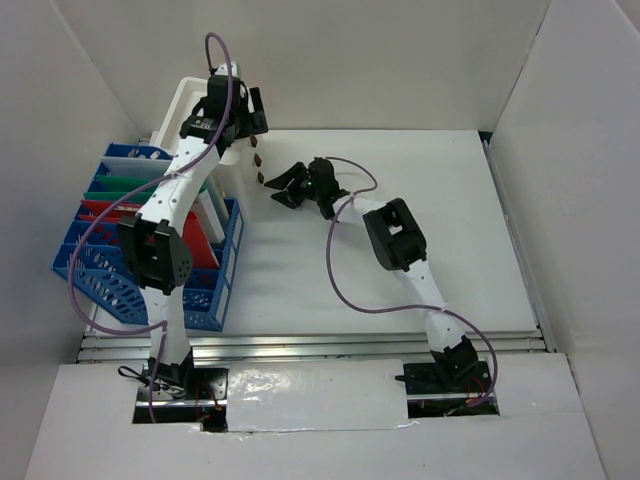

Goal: Organize the desk

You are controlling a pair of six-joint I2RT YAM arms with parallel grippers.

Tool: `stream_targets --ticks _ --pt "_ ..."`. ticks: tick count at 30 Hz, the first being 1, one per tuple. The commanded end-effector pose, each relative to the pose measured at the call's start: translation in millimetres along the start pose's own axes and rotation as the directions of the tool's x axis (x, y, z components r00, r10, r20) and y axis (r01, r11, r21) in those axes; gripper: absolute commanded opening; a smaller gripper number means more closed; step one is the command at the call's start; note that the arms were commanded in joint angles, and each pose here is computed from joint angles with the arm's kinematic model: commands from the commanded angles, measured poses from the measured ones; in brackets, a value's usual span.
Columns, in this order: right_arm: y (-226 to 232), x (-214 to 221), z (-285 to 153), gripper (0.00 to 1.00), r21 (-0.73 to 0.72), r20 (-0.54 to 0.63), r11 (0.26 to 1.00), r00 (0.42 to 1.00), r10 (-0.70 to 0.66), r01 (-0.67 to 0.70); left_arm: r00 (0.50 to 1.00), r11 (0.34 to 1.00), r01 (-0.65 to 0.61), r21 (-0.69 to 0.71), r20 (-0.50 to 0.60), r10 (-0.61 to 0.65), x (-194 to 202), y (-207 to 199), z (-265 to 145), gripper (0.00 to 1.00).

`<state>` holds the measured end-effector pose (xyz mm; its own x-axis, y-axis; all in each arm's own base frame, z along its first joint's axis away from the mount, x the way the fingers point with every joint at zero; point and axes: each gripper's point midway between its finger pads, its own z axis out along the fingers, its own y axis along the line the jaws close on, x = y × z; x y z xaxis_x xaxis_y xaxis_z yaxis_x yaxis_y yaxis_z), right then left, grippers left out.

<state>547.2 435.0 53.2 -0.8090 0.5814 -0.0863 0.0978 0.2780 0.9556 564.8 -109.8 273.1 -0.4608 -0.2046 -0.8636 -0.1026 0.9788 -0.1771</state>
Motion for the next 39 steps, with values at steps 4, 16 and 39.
stream_targets --ticks 4,16,39 --pt "73 -33 -63 0.64 -0.124 0.104 0.987 0.99 -0.09 0.102 0.999 0.998 -0.014 0.062 -0.028 0.015 -12 -12 -28 0.99" --pt "144 -62 -200 1.0 0.153 0.278 0.85 0.803 -0.526 0.504 0.943 0.935 -0.169 0.312 0.328 0.061 -126 -66 -164 1.0" --pt "250 101 -667 1.0 0.284 0.573 0.567 0.337 -0.747 0.773 0.915 0.999 0.021 0.031 0.401 -0.032 61 129 -391 0.99"
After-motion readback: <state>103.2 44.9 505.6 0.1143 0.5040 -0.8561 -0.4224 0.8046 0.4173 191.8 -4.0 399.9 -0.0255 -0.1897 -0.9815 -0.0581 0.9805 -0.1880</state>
